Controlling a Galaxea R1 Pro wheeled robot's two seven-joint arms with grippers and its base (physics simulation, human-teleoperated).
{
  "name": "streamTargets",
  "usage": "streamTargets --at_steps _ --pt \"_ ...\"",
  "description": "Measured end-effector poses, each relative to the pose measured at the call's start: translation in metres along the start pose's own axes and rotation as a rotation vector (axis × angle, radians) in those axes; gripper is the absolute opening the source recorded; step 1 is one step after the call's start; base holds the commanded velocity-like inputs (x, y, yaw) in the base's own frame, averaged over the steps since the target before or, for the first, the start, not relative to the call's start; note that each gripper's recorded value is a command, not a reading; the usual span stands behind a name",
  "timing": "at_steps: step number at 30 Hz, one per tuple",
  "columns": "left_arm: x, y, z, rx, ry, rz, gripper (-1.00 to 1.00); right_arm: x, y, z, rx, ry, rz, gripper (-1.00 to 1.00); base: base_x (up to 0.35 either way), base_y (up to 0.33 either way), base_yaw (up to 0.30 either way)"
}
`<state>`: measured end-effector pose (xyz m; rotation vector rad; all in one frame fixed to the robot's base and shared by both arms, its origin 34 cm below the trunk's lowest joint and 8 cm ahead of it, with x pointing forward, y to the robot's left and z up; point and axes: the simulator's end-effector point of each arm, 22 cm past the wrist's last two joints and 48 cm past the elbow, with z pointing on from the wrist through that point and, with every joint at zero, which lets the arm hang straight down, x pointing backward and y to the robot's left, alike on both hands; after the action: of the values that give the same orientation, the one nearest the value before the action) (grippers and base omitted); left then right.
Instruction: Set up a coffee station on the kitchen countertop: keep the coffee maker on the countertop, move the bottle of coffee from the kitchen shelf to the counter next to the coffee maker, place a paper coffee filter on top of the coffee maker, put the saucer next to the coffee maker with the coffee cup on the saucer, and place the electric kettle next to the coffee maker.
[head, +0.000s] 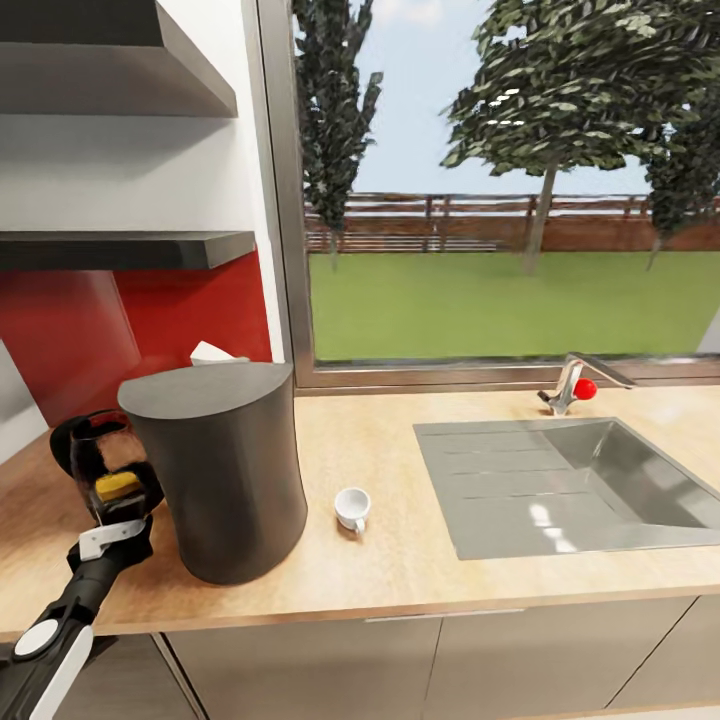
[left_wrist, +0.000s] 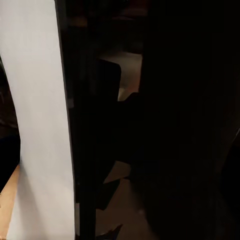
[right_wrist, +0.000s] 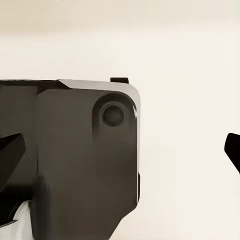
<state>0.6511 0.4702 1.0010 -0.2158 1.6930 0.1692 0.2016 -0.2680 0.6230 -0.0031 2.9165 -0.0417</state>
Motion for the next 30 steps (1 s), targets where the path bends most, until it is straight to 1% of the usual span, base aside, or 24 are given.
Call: streamTargets --at_steps 4,13,23,30 --pt "0.0104 0.0033 -0.0017 -0.007 0.018 0.0 -1.0 0.0001 -0.0001 -0.0001 0.0 0.0 0.0 1.0 0.073 0.0 0.0" --pt "0.0124 0.0046 -0.0019 -0.01 0.02 0.0 -1.0 0.0002 -0.0003 0.0 0.001 0.001 0.0 1.0 0.02 0.0 0.0" --pt "0.0113 0.0076 -0.0019 -0.018 0.017 -0.004 -1.0 0.0001 -0.0001 0.0 0.0 0.0 0.0 1.0 0.0 0.0 0.0" --pt "0.0084 0.0018 -0.0021 -0.017 -0.005 -0.013 -1.0 -0.0001 -0.0001 0.0 0.0 -0.001 0.0 1.0 0.0 0.0 0.0"
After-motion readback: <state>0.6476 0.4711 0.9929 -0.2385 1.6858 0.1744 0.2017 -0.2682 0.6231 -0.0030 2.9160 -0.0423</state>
